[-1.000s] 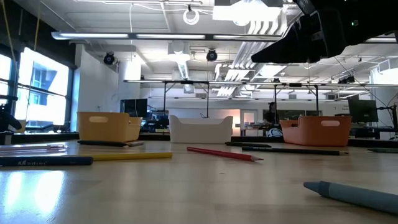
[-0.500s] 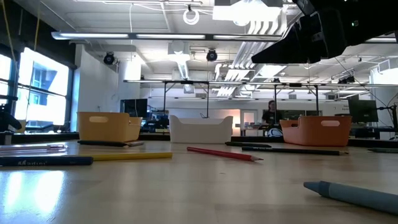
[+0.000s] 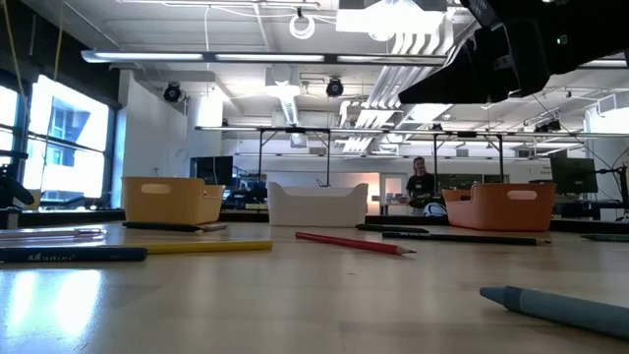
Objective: Sort crayons/erasers/pens/pencils in bins
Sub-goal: Put the black pen into the orange bin
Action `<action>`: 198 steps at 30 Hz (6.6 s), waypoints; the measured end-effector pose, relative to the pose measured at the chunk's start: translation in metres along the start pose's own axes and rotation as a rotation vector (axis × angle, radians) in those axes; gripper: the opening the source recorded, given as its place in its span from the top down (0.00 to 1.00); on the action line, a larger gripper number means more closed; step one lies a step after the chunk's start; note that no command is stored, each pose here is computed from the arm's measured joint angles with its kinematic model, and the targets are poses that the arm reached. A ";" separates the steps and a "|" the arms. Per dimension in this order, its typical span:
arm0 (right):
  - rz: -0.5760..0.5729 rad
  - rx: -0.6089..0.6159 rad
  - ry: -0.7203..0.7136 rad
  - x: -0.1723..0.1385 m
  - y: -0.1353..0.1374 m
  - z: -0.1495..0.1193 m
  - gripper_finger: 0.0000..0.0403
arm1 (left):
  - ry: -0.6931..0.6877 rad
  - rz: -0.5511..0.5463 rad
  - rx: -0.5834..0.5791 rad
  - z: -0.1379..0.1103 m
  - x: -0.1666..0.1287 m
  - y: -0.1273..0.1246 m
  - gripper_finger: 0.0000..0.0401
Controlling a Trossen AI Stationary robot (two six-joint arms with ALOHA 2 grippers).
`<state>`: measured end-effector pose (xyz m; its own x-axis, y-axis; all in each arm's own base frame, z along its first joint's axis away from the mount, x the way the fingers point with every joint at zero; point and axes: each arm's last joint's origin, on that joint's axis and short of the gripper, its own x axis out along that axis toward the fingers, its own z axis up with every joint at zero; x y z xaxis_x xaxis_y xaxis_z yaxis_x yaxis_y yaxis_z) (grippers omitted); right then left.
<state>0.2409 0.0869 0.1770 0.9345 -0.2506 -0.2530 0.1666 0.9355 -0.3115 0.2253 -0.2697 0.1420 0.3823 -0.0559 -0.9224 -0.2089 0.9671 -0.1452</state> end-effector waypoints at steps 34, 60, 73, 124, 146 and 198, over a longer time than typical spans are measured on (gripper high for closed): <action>0.001 0.013 0.008 0.000 0.000 -0.001 1.00 | 0.081 0.183 0.306 0.003 0.020 0.020 0.78; 0.022 0.014 0.004 0.000 0.001 -0.001 1.00 | -0.074 0.151 0.309 0.008 0.026 0.026 0.97; 0.024 0.014 0.011 0.000 0.001 -0.001 1.00 | -0.167 0.237 0.295 0.014 0.007 0.033 0.99; 0.219 0.200 0.036 0.002 0.009 -0.006 0.94 | -0.065 0.124 0.295 0.043 0.019 0.062 0.99; 0.373 0.253 0.184 0.094 0.121 0.000 0.47 | -0.123 0.114 0.225 0.053 0.024 0.063 1.00; 0.418 0.152 0.405 0.112 0.136 -0.009 0.99 | -0.122 0.233 0.228 0.053 0.011 0.075 0.68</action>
<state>0.3651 0.1836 0.0978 0.7409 0.0993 -0.6642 -0.1180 0.9929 0.0168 0.2618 -0.1849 0.1397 0.4559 0.1895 -0.8696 -0.1020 0.9818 0.1605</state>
